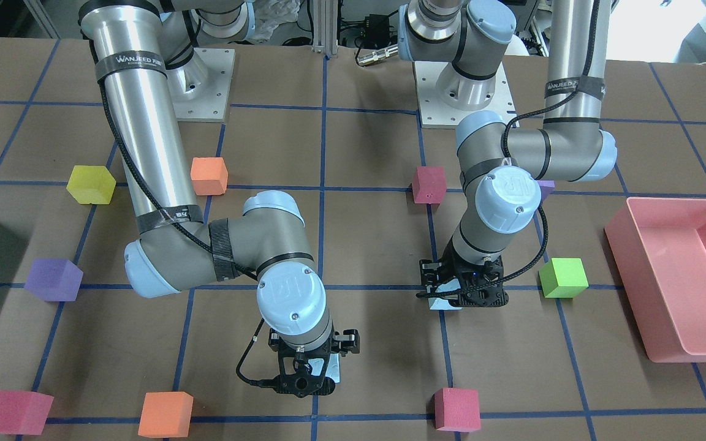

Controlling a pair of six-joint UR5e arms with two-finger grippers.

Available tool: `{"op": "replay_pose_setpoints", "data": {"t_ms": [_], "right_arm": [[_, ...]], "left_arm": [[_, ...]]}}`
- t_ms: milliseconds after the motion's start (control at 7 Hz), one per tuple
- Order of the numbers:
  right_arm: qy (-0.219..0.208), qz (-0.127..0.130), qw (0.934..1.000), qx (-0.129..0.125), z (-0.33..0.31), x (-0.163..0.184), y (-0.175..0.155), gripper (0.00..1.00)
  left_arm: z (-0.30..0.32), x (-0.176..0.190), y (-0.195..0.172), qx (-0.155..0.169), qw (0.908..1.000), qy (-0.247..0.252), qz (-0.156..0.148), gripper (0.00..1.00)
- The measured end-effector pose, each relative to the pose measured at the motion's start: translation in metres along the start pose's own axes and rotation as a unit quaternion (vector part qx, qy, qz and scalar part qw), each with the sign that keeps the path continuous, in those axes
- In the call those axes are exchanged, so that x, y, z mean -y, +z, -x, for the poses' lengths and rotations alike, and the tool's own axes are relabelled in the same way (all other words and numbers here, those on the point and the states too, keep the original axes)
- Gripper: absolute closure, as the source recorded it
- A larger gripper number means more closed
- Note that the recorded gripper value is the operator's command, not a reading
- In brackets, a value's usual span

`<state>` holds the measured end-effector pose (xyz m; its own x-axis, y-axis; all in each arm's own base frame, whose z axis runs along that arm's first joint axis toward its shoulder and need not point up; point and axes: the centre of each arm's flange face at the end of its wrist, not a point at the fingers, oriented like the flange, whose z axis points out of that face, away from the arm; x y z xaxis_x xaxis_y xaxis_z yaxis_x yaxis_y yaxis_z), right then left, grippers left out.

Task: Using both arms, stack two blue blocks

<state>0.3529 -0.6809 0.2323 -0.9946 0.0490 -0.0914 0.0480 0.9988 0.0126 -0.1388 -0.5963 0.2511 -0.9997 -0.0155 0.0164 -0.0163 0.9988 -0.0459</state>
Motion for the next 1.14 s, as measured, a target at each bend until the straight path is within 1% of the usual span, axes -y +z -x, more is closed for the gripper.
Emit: {"op": "replay_pose_setpoints", "data": {"t_ms": [286, 429, 571, 714, 857, 1000, 1143], "right_arm": [[-0.003, -0.014, 0.9999, 0.003, -0.023, -0.023, -0.121, 0.00], [-0.001, -0.011, 0.9999, 0.000, -0.050, -0.040, -0.177, 0.00], [-0.011, 0.001, 0.9999, -0.004, -0.084, -0.061, -0.226, 0.00], [-0.029, 0.017, 0.9994, -0.008, -0.118, -0.088, -0.266, 0.00], [-0.037, 0.034, 0.9987, -0.012, -0.142, -0.119, -0.288, 0.00], [-0.039, 0.039, 0.9983, -0.019, -0.158, -0.149, -0.290, 0.00], [-0.041, 0.032, 0.9983, -0.025, -0.166, -0.171, -0.275, 0.00]], "left_arm": [[-0.017, 0.027, -0.043, -0.002, 0.9999, -0.009, 0.006, 0.89], [-0.031, 0.039, -0.060, -0.003, 0.9998, -0.020, 0.005, 0.92], [-0.050, 0.055, -0.071, -0.005, 0.9993, -0.037, -0.001, 0.93], [-0.081, 0.069, -0.070, -0.008, 0.9985, -0.054, -0.007, 0.95], [-0.116, 0.080, -0.061, -0.008, 0.9977, -0.066, -0.010, 0.96], [-0.151, 0.085, -0.048, -0.007, 0.9974, -0.071, -0.010, 0.96], [-0.177, 0.089, -0.036, -0.007, 0.9971, -0.075, -0.010, 0.96]]}}
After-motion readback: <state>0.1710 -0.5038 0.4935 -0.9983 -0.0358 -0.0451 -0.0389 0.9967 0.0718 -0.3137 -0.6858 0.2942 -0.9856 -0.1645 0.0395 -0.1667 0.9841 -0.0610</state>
